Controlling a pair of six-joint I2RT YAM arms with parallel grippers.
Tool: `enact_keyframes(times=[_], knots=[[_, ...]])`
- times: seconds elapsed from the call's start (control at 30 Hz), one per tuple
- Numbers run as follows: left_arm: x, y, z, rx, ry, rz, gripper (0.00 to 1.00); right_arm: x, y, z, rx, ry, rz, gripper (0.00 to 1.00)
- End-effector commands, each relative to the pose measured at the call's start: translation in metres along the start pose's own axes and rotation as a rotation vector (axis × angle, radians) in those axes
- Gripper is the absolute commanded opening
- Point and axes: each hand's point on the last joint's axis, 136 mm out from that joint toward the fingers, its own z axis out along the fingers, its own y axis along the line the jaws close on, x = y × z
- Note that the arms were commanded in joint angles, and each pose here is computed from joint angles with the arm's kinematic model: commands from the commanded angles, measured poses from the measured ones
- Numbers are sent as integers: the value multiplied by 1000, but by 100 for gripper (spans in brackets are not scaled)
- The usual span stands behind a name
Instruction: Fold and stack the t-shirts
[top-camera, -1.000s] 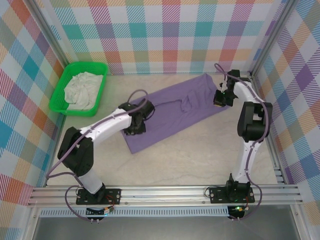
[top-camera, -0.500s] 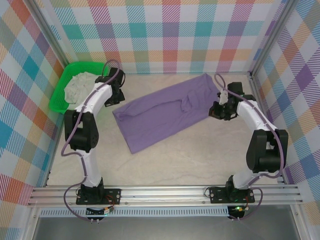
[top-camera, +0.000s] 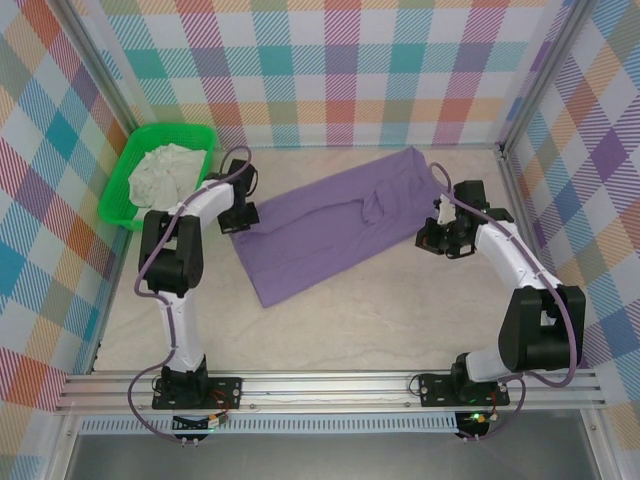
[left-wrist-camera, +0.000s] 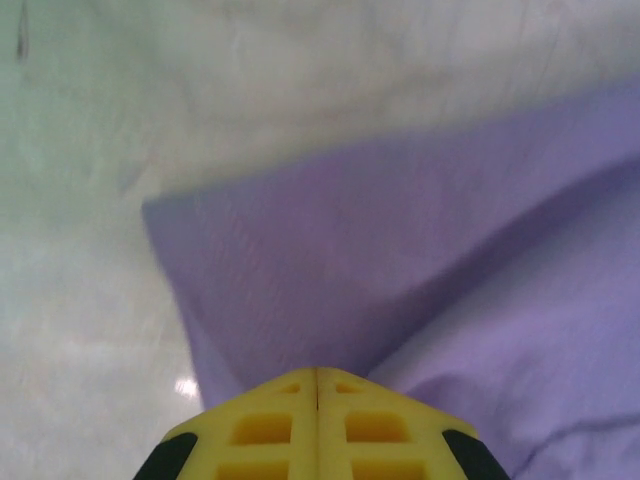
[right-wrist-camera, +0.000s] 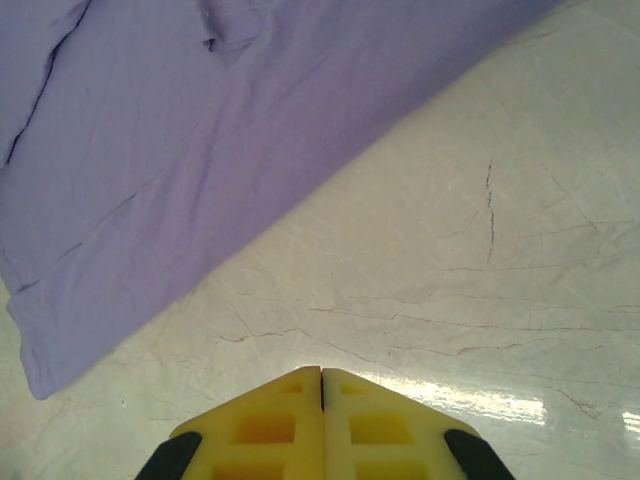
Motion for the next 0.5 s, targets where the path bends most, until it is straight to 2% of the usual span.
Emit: enact_keyframes(times=[0.0,0.3,0.47], knots=[[-5,-5,-28,67,-74,-28,0,1,8,-3,-37,-18,1,0],[32,-10,0,63,-20,12,0,4,13,4,-82,-15,14,0],[45,-13,13,13,20,51,0,6,24,12,-169,-10,53,0]])
